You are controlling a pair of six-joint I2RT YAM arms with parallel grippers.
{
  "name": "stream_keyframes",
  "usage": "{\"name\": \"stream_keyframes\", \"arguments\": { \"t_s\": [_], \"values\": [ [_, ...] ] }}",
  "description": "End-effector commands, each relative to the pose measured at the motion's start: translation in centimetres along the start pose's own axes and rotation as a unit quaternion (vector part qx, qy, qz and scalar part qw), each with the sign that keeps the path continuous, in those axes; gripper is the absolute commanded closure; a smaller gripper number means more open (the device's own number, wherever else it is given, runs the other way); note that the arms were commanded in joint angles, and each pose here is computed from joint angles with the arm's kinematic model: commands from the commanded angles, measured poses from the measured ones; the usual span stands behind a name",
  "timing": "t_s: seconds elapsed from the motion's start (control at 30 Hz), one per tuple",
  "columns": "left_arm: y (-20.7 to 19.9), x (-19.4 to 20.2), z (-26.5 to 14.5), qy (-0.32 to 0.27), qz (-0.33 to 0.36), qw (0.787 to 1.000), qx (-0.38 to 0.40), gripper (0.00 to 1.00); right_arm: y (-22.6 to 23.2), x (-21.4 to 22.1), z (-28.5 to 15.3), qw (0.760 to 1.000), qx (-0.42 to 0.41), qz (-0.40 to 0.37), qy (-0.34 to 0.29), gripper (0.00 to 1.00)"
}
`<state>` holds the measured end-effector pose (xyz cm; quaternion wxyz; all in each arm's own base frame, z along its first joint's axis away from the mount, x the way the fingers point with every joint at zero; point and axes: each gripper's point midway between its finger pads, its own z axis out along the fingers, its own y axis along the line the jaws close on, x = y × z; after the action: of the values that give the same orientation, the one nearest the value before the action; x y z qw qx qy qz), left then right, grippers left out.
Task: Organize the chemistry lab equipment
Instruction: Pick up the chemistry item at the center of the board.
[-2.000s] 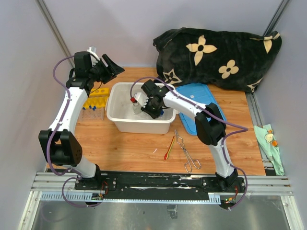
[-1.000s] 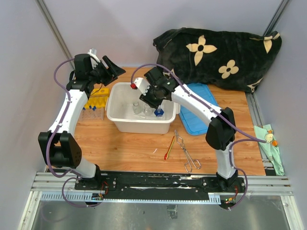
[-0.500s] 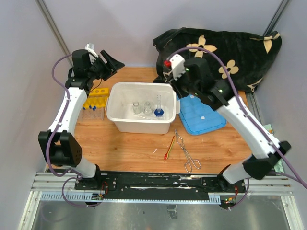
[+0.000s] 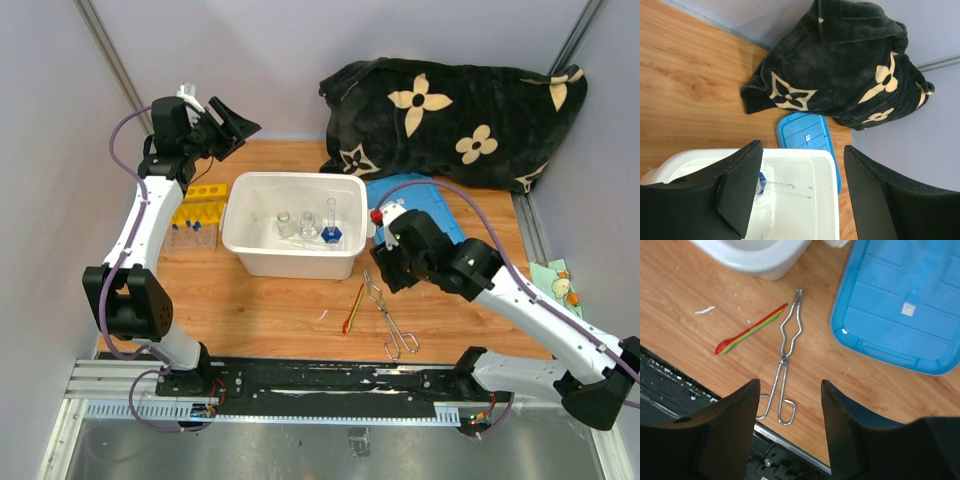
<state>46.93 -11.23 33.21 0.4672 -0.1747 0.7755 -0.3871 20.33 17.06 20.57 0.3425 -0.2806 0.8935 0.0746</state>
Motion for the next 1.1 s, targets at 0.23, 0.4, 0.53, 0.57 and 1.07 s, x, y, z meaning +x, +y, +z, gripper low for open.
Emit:
{"name": "stream_keyframes", "arguments": {
  "t_s": [0.23, 0.4, 0.53, 0.57, 1.07],
  "values": [
    [-2.9, -0.6, -3.1, -0.021, 0.024, 0.999, 0.039, 0.30, 6.0, 5.6, 1.0, 0.998, -0.014, 0.026, 0.061, 0.39],
    [-2.9, 0.8, -5.2, -0.037, 0.026, 0.997, 0.056, 0.30, 7.2, 5.5, 2.7, 0.997, -0.016, 0.052, 0.047, 0.39],
    [-3.1, 1.0, -7.2, -0.053, 0.028, 0.997, 0.045, 0.31, 8.6, 5.4, 4.9, 0.994, -0.021, 0.102, 0.021, 0.39],
    [-3.3, 0.9, -7.8, -0.058, 0.038, 0.997, 0.043, 0.31, 8.8, 5.7, 5.4, 0.993, -0.019, 0.112, 0.014, 0.39],
    [-5.8, 1.8, -14.5, -0.095, 0.063, 0.992, 0.052, 0.32, 12.4, 6.7, 11.4, 0.987, 0.017, 0.159, -0.028, 0.41]
  ]
}}
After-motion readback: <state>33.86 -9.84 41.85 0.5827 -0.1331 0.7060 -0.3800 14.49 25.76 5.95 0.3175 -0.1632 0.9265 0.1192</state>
